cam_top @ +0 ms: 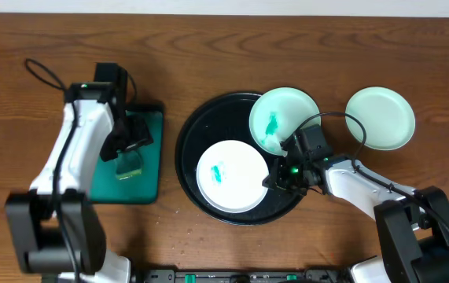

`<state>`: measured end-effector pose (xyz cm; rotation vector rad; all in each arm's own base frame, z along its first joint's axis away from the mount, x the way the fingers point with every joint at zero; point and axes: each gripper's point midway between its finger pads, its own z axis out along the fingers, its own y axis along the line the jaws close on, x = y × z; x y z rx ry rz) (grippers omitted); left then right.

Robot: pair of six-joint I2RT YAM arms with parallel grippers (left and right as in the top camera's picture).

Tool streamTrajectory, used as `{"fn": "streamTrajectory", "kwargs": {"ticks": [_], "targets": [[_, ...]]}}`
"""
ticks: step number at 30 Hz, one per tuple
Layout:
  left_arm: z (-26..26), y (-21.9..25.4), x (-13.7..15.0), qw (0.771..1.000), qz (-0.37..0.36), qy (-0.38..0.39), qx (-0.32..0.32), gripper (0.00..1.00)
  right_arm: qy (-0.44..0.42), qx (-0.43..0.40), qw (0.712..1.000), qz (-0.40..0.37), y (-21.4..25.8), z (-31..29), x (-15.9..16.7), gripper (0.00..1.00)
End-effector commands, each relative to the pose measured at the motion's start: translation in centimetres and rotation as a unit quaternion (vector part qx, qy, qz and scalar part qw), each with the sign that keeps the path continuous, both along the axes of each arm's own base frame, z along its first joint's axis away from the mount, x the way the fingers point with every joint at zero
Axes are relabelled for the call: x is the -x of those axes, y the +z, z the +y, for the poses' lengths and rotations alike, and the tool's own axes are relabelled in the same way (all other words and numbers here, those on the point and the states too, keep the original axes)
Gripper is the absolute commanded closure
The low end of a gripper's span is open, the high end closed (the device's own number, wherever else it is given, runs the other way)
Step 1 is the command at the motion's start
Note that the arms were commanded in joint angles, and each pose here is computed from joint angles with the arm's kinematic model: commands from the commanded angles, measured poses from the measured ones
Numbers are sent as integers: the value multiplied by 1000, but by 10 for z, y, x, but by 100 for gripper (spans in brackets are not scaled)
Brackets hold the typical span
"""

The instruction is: Clean dirty plates on tray and stack at the side

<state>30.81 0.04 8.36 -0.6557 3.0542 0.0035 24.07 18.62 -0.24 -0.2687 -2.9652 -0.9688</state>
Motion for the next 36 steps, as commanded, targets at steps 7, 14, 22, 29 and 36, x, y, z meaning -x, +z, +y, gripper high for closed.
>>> {"fn": "streamTrajectory", "kwargs": {"ticks": [7, 14, 22, 29, 36], "targets": [[46, -27, -5, 997, 25, 32, -69, 33, 42, 37, 998, -1, -22, -6, 13, 99], [50, -34, -12, 999, 1, 36, 15, 50, 43, 36, 998, -6, -21, -5, 11, 99], [39, -57, -7, 999, -6, 15, 44, 49, 43, 36, 998, -6, -21, -5, 11, 99], [33, -84, 4, 998, -13, 13, 57, 49, 45, 25, 999, -2, -20, -2, 13, 99], [34, -90, -3, 998, -31, 17, 55, 87, 48, 17, 999, 3, -18, 0, 15, 99]]}}
